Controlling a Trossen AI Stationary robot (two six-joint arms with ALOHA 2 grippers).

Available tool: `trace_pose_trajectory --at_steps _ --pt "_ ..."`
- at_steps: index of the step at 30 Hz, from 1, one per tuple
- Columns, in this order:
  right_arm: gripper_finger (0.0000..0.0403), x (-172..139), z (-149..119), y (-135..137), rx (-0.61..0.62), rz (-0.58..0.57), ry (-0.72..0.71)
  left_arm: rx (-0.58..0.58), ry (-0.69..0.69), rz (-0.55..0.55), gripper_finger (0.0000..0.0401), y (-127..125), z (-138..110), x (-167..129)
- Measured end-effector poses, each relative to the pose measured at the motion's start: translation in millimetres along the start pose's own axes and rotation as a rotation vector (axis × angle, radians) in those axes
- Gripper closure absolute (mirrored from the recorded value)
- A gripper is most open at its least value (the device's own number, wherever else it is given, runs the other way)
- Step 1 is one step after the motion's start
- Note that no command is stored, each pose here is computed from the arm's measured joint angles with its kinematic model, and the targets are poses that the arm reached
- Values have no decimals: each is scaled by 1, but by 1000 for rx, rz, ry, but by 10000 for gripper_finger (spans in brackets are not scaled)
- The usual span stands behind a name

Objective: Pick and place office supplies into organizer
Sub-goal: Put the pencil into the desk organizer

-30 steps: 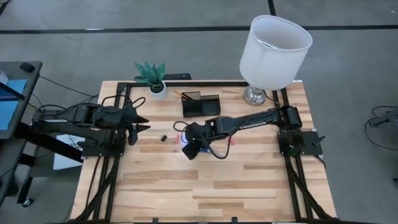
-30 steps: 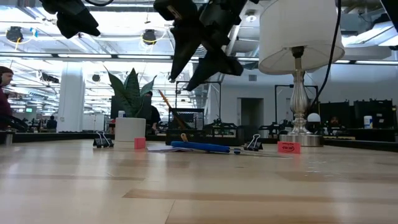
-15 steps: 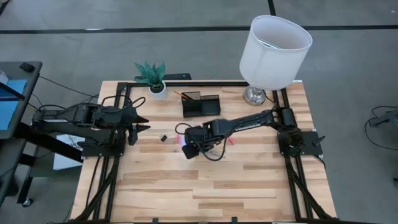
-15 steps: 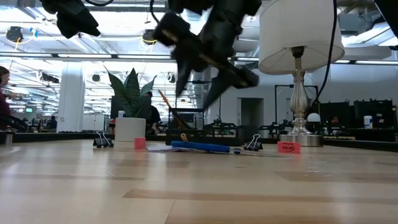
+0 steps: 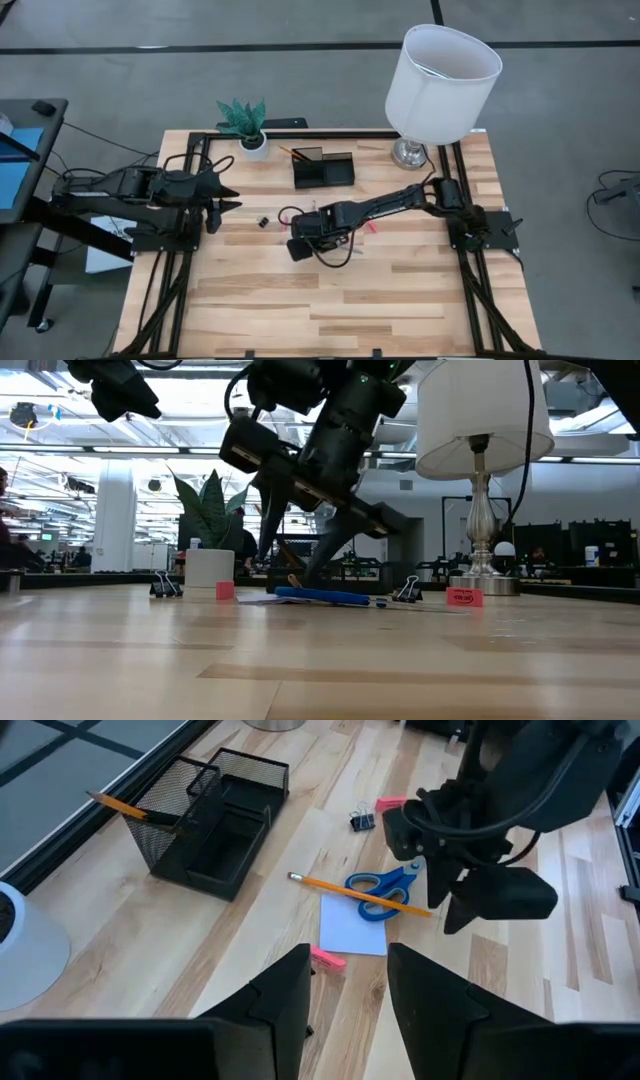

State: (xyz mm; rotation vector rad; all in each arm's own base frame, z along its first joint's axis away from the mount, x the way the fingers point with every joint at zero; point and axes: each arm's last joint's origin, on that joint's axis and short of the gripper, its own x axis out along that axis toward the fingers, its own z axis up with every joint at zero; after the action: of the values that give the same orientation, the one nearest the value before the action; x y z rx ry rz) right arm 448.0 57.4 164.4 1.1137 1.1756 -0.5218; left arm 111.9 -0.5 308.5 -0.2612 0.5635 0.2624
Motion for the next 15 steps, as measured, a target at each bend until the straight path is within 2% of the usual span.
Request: trace_pose_trajectory --at_steps 15 --pt "193 -2 9 -5 102 -26 -35 0 0 0 275 0 0 0"
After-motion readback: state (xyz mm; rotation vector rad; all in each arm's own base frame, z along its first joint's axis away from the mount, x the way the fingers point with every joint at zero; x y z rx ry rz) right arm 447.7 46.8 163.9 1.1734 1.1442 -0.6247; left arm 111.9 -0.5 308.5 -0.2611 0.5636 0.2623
